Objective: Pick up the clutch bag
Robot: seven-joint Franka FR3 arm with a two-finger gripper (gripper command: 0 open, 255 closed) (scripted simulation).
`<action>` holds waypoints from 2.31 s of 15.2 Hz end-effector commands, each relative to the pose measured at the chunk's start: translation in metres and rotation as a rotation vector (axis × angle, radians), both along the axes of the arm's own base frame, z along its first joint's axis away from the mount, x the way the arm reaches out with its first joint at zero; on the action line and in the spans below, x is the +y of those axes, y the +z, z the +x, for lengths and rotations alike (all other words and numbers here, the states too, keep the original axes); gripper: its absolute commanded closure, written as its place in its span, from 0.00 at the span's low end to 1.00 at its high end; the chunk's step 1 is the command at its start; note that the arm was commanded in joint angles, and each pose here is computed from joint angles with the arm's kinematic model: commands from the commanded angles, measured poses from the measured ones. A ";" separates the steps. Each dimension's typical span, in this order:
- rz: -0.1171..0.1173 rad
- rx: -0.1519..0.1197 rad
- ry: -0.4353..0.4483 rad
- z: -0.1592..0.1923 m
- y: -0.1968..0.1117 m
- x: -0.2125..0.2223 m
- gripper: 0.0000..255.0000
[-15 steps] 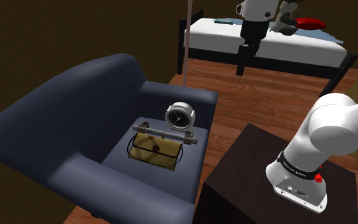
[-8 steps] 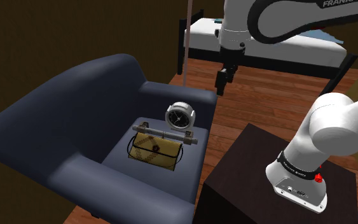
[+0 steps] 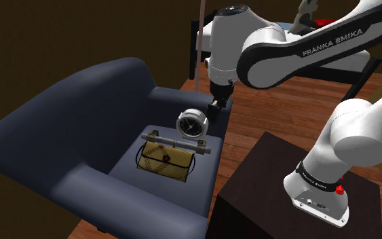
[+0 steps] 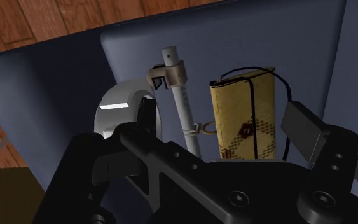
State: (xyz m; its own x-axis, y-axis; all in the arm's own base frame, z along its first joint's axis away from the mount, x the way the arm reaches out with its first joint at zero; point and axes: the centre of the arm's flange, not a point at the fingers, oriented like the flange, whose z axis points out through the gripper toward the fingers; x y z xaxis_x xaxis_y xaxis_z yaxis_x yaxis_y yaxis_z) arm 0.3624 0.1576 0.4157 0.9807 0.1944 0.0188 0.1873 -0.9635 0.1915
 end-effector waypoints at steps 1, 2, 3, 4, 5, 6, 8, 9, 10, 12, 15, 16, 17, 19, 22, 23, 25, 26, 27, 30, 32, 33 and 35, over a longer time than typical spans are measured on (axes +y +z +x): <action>-0.012 -0.012 0.020 0.006 -0.020 0.017 0.00; -0.019 -0.017 0.029 0.010 -0.030 0.025 0.00; -0.026 -0.022 0.038 0.013 -0.041 0.034 0.00; -0.033 -0.027 0.047 0.017 -0.051 0.042 0.00; -0.040 -0.032 0.057 0.020 -0.061 0.050 0.00; -0.047 -0.037 0.066 0.024 -0.071 0.058 0.00; -0.061 -0.047 0.085 0.031 -0.092 0.074 0.00; -0.068 -0.052 0.094 0.034 -0.103 0.082 0.00; -0.075 -0.057 0.103 0.038 -0.113 0.090 0.00; -0.089 -0.066 0.122 0.045 -0.134 0.106 0.00; -0.110 -0.081 0.150 0.055 -0.166 0.129 0.00; -0.117 -0.086 0.159 0.058 -0.177 0.137 0.00; -0.124 -0.091 0.168 0.062 -0.188 0.145 0.00; -0.138 -0.101 0.187 0.068 -0.210 0.160 0.00; -0.159 -0.116 0.215 0.078 -0.242 0.182 0.00; -0.166 -0.121 0.224 0.081 -0.253 0.190 0.00; -0.180 -0.131 0.243 0.088 -0.275 0.204 0.00; -0.183 -0.133 0.247 0.089 -0.280 0.208 0.00; -0.183 -0.133 0.247 0.089 -0.286 0.208 0.00; -0.183 -0.133 0.247 0.089 -0.302 0.208 0.00; -0.183 -0.133 0.247 0.089 -0.312 0.208 0.00; -0.183 -0.133 0.247 0.089 -0.317 0.208 0.00; -0.183 -0.133 0.247 0.089 -0.320 0.208 0.00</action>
State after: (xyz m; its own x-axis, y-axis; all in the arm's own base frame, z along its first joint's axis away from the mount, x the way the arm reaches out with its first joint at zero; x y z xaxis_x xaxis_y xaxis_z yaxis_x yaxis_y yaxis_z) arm 0.4647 0.3542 0.1012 0.9043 0.4175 0.0893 0.3465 -0.8400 0.4175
